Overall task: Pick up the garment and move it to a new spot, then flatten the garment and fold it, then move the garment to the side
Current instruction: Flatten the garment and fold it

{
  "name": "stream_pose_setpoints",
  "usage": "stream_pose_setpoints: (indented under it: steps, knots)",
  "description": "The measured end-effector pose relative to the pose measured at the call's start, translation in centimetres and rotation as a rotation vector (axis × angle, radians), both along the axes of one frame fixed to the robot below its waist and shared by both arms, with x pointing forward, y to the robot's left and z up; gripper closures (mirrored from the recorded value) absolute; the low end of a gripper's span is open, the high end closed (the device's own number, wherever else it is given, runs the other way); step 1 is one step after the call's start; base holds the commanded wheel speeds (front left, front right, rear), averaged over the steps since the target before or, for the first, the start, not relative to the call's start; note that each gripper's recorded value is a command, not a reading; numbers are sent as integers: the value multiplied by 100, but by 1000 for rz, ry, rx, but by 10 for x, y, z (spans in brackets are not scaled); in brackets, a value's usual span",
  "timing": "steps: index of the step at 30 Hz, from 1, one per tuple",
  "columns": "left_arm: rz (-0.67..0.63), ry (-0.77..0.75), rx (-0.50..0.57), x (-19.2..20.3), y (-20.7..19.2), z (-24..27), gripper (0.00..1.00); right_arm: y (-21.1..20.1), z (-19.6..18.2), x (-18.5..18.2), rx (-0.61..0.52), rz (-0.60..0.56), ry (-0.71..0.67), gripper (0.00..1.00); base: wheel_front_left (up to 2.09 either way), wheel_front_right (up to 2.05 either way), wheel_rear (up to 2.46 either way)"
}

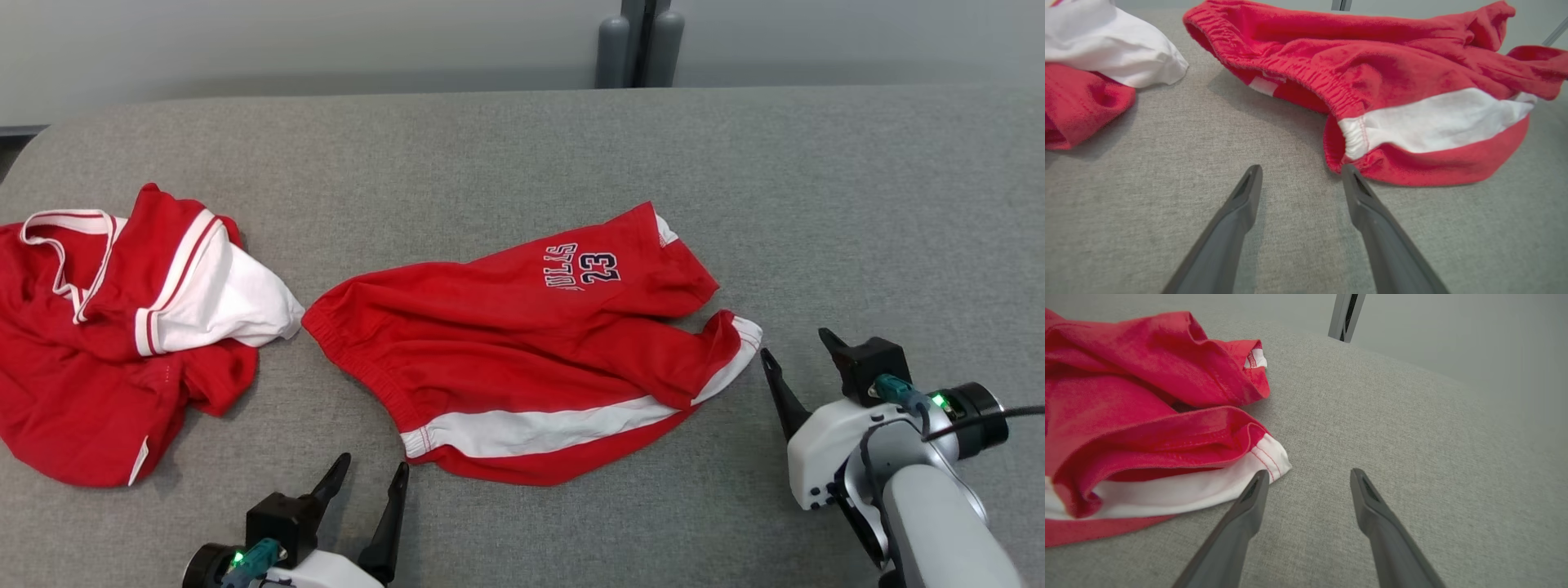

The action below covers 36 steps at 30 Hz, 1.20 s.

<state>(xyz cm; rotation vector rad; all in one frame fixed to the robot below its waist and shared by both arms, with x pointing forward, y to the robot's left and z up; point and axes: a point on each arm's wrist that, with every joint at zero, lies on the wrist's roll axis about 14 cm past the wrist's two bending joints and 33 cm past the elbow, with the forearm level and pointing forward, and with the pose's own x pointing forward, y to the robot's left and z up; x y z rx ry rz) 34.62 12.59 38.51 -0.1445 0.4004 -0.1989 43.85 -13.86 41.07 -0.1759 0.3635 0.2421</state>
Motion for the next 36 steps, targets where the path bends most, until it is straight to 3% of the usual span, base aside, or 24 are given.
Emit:
stream_pose_setpoints:
  steps: [12,36]
  knots:
    - [-15,28,-34,6,-2,4,0,30,-23,15,15,100,94,0,0,0,0]
    - [-102,33,-113,12,-31,13,0,30,-35,19,6,128,150,0,0,0,0]
